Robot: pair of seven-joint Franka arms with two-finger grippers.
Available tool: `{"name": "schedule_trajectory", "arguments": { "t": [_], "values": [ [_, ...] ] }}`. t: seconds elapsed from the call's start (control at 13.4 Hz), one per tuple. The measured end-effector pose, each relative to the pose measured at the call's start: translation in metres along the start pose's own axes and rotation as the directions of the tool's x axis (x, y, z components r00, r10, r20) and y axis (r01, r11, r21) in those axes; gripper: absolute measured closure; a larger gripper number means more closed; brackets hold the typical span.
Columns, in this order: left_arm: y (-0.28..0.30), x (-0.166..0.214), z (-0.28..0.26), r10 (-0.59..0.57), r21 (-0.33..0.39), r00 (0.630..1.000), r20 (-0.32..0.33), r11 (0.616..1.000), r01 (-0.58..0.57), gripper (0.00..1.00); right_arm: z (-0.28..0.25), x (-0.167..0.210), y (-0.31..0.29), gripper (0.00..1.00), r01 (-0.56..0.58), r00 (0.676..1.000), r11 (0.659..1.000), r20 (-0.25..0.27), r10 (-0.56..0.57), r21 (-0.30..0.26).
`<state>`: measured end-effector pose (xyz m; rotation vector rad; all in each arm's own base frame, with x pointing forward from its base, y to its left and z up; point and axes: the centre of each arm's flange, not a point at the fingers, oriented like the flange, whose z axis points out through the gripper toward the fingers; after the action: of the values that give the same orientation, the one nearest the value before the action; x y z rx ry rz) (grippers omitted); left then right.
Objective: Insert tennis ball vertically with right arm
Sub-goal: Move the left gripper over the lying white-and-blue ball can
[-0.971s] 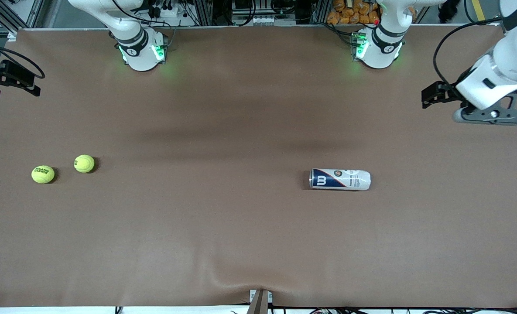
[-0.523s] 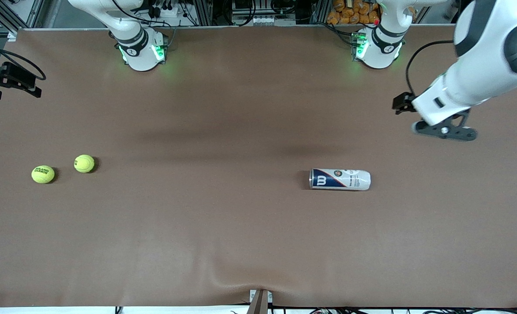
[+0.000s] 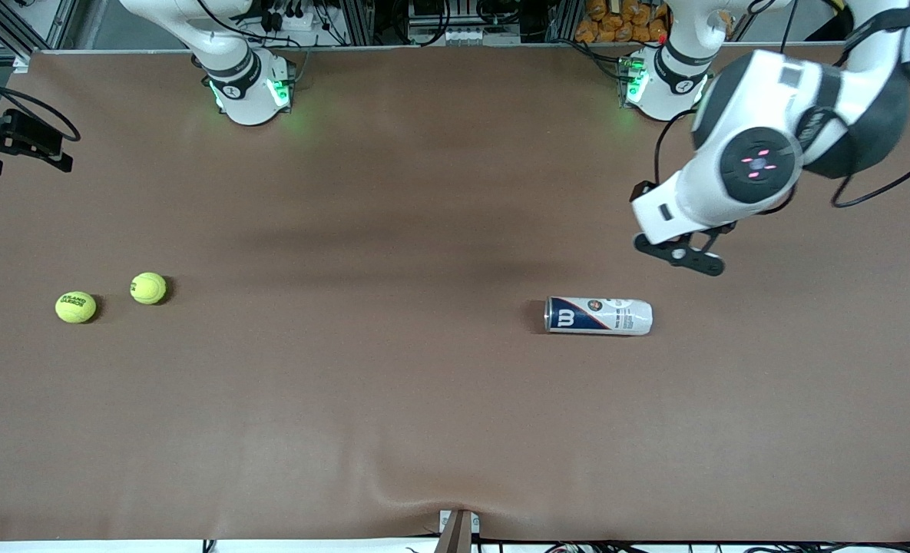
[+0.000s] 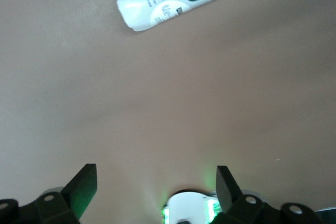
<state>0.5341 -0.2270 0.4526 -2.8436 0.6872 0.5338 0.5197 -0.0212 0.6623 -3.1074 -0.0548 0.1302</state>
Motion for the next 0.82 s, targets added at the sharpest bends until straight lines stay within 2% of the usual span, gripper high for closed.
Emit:
{"name": "schedule_trajectory", "arguments": {
  "t": [0.15, 0.37, 0.6, 0.82],
  "values": [
    [0.029, 0.011, 0.014, 0.086, 0.077, 0.996, 0.033, 0.993, -0.088, 0.00, 0.000, 0.000, 0.000, 0.00, 0.000, 1.000, 1.000, 0.000, 0.000, 0.002],
    [0.057, 0.023, 0.033, 0.221, 0.180, 0.971, 0.094, 0.955, -0.235, 0.00, 0.000, 0.000, 0.000, 0.00, 0.000, 1.000, 1.000, 0.000, 0.000, 0.002],
    [0.053, 0.037, 0.051, 0.388, 0.225, 0.914, 0.116, 0.887, -0.404, 0.00, 0.000, 0.000, 0.000, 0.00, -0.001, 1.000, 1.000, 0.000, 0.001, 0.003],
    [0.045, 0.047, 0.071, 0.495, 0.288, 0.859, 0.128, 0.811, -0.510, 0.00, 0.000, 0.000, 0.000, 0.00, -0.001, 1.000, 1.000, 0.000, 0.001, 0.003]
  ]
}}
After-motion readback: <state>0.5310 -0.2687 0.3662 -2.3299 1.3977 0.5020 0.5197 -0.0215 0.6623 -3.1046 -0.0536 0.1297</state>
